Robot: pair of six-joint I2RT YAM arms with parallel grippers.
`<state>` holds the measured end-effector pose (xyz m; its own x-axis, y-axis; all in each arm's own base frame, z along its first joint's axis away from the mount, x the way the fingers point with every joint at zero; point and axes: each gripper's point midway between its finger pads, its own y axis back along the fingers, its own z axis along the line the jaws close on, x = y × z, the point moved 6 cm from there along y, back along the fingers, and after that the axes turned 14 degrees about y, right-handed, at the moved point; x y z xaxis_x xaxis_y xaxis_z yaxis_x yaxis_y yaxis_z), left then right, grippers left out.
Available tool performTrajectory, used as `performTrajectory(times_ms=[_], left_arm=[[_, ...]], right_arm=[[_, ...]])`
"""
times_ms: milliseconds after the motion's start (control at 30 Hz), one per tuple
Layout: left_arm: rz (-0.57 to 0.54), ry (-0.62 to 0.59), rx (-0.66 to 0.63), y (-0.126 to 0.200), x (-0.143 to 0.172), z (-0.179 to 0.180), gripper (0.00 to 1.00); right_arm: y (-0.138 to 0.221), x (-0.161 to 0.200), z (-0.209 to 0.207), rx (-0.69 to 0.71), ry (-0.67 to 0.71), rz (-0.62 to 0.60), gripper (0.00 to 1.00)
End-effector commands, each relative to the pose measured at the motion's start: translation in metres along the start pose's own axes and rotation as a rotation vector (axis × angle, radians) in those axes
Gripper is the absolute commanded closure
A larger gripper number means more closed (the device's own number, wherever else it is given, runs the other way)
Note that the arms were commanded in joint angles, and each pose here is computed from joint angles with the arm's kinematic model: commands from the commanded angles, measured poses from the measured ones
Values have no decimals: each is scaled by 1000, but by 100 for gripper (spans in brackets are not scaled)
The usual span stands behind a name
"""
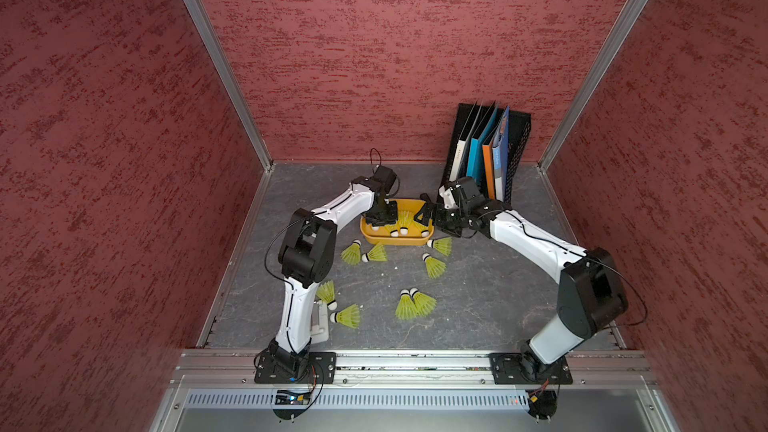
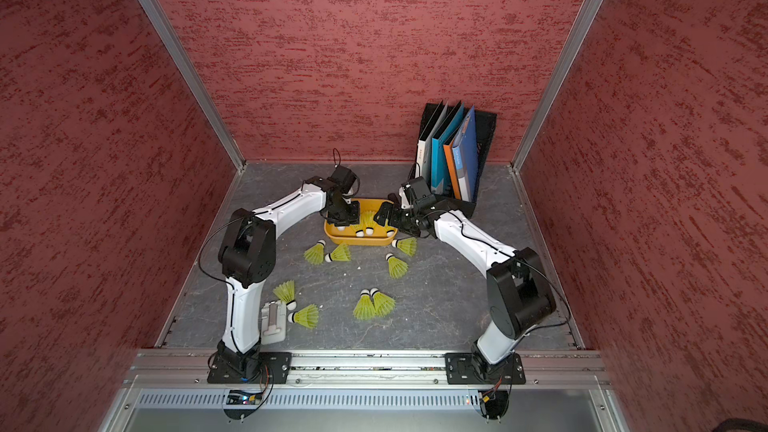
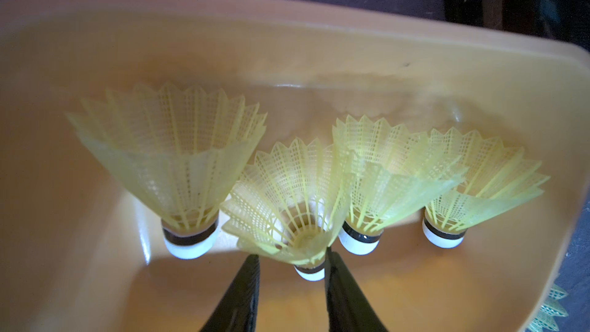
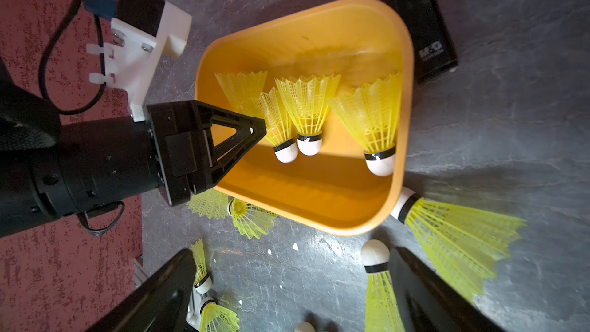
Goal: Put the shuttlecocks into the storage box
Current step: Place the shuttlecock in the storage box.
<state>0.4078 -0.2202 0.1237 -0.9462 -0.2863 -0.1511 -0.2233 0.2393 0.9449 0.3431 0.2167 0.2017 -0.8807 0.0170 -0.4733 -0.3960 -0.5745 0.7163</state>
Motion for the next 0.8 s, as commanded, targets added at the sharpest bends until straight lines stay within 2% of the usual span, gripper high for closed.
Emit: performTrajectory(times_ms=[0, 233, 433, 767], left_arm=[[-10, -30, -19, 5, 2, 1, 62], [6, -51, -4, 22, 23, -11, 58], [43, 60, 76, 20, 43, -13, 58], [89, 146, 160, 5, 32, -33, 63]], right_arm=[[9, -2, 7, -14, 16, -29, 3], [11, 1, 6, 1, 28, -26, 3], [10, 4, 4, 4, 24, -21, 2], [10, 5, 3, 7, 27, -20, 3]])
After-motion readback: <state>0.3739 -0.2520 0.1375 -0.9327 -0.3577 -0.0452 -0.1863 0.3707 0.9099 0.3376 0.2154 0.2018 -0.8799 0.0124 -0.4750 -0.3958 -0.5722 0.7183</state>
